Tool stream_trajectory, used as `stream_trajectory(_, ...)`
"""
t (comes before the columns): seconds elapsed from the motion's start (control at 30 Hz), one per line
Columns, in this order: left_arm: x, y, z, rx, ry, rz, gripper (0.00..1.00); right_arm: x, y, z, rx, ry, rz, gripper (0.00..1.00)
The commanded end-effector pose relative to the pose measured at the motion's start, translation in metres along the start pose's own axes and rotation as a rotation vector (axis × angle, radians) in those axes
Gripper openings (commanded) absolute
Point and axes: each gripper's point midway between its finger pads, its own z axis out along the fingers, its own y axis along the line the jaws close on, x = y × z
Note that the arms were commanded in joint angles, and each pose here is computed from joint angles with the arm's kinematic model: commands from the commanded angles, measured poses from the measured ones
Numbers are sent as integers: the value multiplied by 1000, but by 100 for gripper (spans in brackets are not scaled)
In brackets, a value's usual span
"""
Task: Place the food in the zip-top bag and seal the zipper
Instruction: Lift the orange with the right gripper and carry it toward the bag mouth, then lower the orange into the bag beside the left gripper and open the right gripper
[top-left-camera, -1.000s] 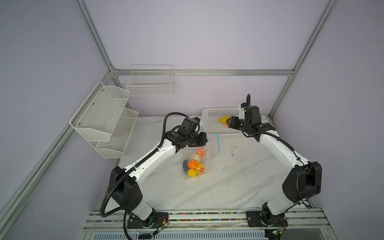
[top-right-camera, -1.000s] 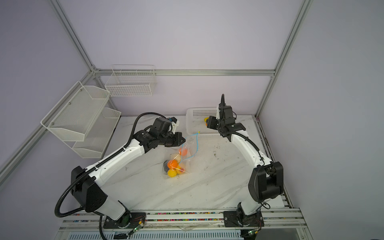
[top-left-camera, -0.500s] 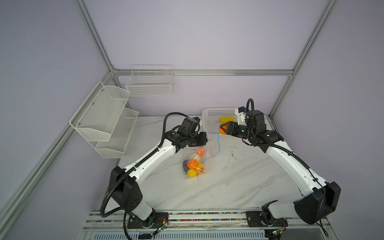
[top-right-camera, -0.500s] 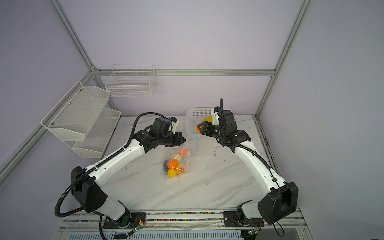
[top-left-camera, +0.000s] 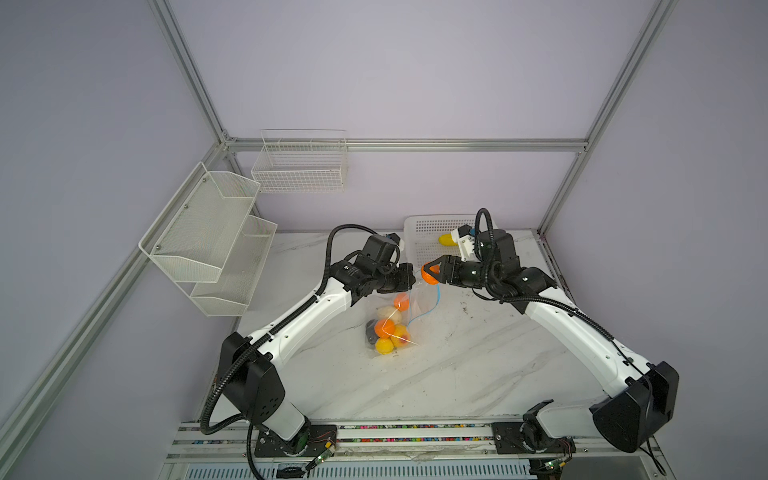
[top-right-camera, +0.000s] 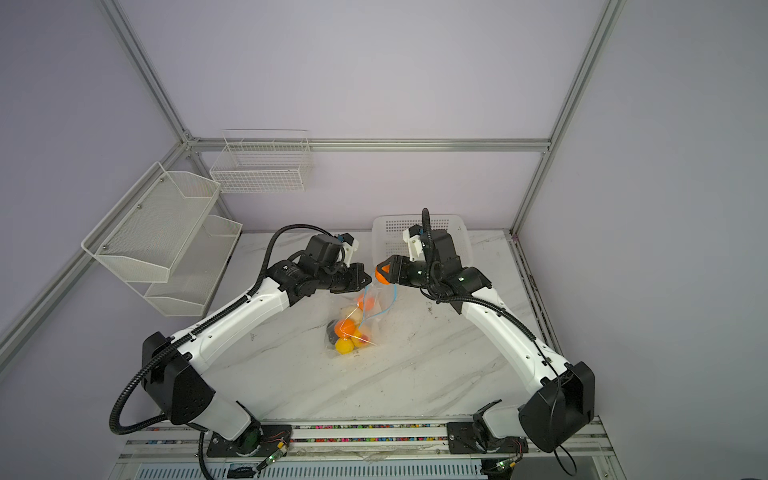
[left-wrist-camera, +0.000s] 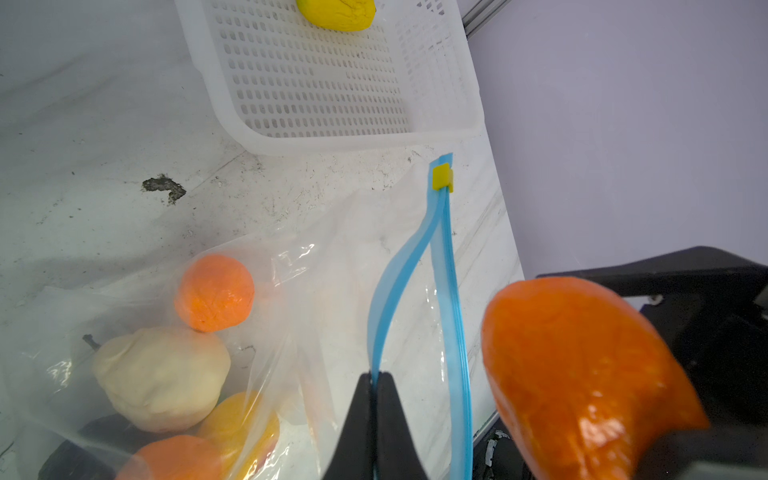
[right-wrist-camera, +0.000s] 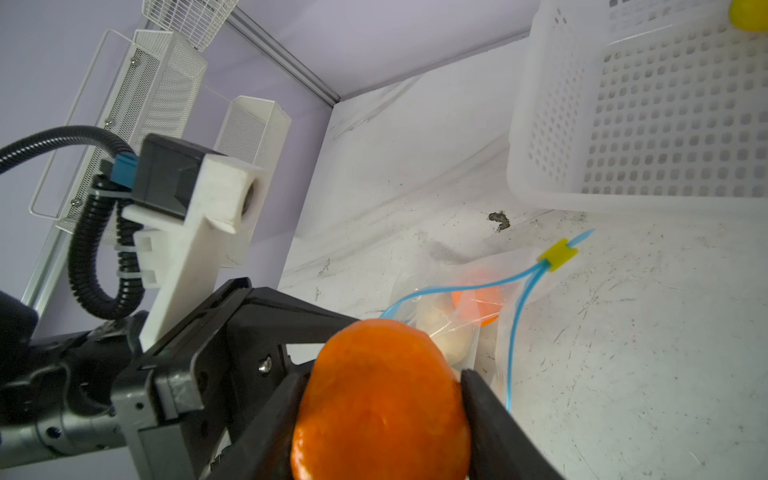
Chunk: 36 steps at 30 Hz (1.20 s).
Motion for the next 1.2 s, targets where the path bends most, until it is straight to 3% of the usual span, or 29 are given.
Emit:
stream_trajectory(0.0,-21,-26,-21,67,-80,27,0,4,2,2,-18,8,6,56)
stream_trajectory(0.67,-20,-26,-23,65,-83,30,0,33,-8,26,21,93,-4,56)
stream_trajectory(1.17,-20,-25,-23,63,-85,33,0,32,-13,30,48,92,-14,61)
